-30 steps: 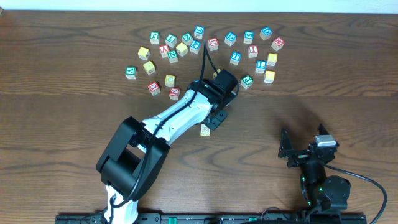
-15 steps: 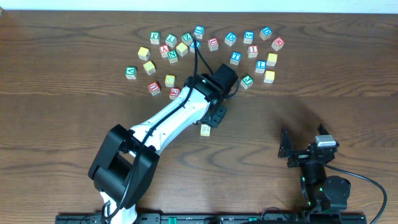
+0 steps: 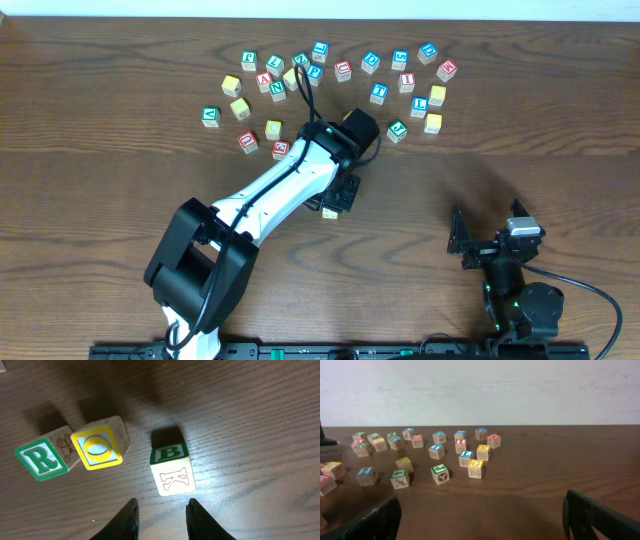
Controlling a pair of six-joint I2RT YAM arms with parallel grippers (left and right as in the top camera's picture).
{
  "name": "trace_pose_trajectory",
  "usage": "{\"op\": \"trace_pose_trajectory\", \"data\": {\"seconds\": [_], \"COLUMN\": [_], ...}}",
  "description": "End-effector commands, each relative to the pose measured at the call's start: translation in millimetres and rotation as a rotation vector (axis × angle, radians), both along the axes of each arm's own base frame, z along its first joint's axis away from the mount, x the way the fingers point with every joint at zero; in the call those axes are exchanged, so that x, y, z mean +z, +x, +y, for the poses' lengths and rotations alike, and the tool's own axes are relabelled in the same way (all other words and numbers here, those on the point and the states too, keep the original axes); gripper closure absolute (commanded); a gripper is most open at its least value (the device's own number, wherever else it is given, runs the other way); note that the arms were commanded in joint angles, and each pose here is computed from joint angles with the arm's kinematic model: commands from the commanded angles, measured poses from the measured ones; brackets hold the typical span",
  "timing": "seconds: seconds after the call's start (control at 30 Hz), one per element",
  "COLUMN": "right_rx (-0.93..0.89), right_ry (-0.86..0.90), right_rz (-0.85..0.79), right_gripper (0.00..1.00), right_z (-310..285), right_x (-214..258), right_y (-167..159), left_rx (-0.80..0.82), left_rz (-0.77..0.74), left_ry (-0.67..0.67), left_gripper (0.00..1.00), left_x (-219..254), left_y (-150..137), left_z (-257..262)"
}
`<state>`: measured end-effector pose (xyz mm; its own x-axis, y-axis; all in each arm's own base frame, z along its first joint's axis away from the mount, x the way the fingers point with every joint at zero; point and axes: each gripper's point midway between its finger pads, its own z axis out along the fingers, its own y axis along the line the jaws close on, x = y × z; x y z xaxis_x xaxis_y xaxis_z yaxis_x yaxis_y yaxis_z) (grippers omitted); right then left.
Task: Spell out ROBOT
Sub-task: 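Carry the B block right of the O block and lower it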
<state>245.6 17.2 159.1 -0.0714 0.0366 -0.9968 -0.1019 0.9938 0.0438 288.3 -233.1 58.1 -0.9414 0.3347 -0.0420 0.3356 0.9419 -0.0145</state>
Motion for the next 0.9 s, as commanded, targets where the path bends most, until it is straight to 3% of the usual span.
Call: {"op": "trace_pose_trajectory", "data": {"seconds": [0.0, 0.13, 0.27, 0.47, 0.87], "right_rx": [0.004, 0.004, 0.004, 0.004, 0.004], "right_ry": [-0.015, -0.015, -0.015, -0.015, -0.015], "right_rz": [-0.001, -0.001, -0.001, -0.001, -0.001], "right_gripper": [0.01, 0.01, 0.01, 0.01, 0.01], "right_z": [0.7, 0.7, 0.7, 0.7, 0.7], "right_x": [-0.8, -0.8, -0.8, -0.8, -0.8], "right_y": [-0.2, -0.2, -0.2, -0.2, -0.2], "left_rx": [0.02, 0.01, -0.024, -0.023, -0.035], "left_rz": [0.033, 0.069, 0.082, 0.023, 0.015], "left_ry": [-0.007, -0.006, 0.009, 0.114, 0.175], "left_gripper": [0.71, 0.86, 0.9, 0.91, 0.92], "left_x": [-2.0, -2.0, -5.6, -12.0, -36.0], "left_y": [-4.0, -13.5, -19.7, -11.3, -11.8], "left_z": [-2.7, -3.3, -1.8, 18.1, 29.6]}}
